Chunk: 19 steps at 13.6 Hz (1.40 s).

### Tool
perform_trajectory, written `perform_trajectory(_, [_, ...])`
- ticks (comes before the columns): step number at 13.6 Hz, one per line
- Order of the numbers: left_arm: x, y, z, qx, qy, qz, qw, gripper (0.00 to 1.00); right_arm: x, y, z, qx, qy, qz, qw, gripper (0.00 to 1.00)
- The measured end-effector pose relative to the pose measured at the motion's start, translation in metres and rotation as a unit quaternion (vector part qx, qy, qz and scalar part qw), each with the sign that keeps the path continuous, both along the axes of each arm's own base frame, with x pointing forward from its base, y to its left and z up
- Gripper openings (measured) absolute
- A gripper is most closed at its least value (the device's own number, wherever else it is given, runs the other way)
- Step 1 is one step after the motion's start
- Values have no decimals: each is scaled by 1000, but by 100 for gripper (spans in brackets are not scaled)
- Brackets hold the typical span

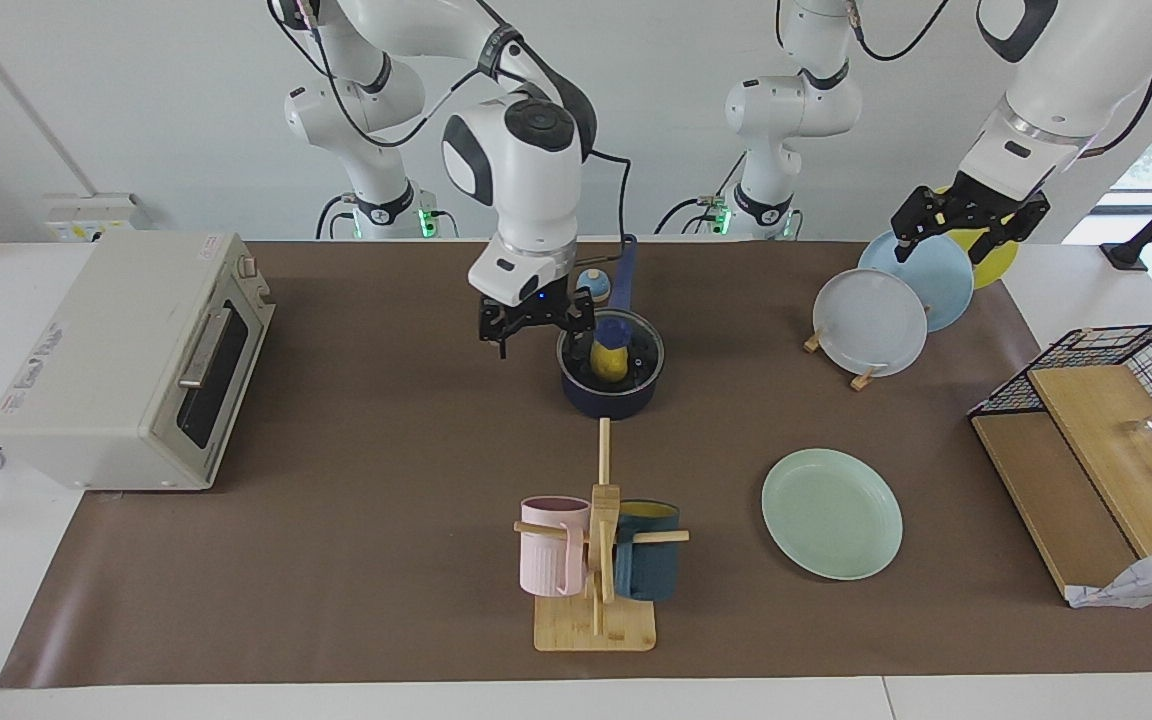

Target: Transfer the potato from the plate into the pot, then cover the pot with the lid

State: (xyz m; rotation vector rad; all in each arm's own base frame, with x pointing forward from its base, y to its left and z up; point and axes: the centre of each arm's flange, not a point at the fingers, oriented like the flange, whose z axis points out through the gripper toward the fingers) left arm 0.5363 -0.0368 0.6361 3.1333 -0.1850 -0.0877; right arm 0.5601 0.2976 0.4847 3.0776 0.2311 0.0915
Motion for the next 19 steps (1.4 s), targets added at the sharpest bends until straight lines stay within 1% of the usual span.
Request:
perform_trajectory(3, [0, 0, 0, 0, 0, 0, 1000, 100, 30, -95, 38, 1, 22, 15, 1000, 100])
perform_trajectory(5, [0, 0, 0, 0, 0, 0, 1000, 100, 41, -154, 63, 0, 33, 12, 999, 100])
perform_trajectory(6, [0, 0, 0, 0, 0, 0, 1000, 100, 43, -176, 73, -2, 41, 9, 999, 100])
perform_trajectory(9, [0, 0, 0, 0, 0, 0, 1000, 100, 39, -230, 93, -8, 59, -19, 998, 100])
perform_trajectory(12, [0, 0, 0, 0, 0, 0, 1000, 100, 35, -265, 95, -11, 78, -49, 996, 100])
perform_trajectory(14, [0, 0, 0, 0, 0, 0, 1000, 100, 28, -267, 94, -13, 96, -51, 994, 100])
perform_trajectory(15, [0, 0, 0, 0, 0, 0, 1000, 100, 26, -267, 95, -14, 101, -51, 993, 100])
perform_trajectory(17, [0, 0, 0, 0, 0, 0, 1000, 100, 20, -267, 96, -14, 105, -51, 993, 100])
perform_trajectory(19, [0, 0, 0, 0, 0, 0, 1000, 100, 9, -269, 97, -13, 108, -52, 993, 100])
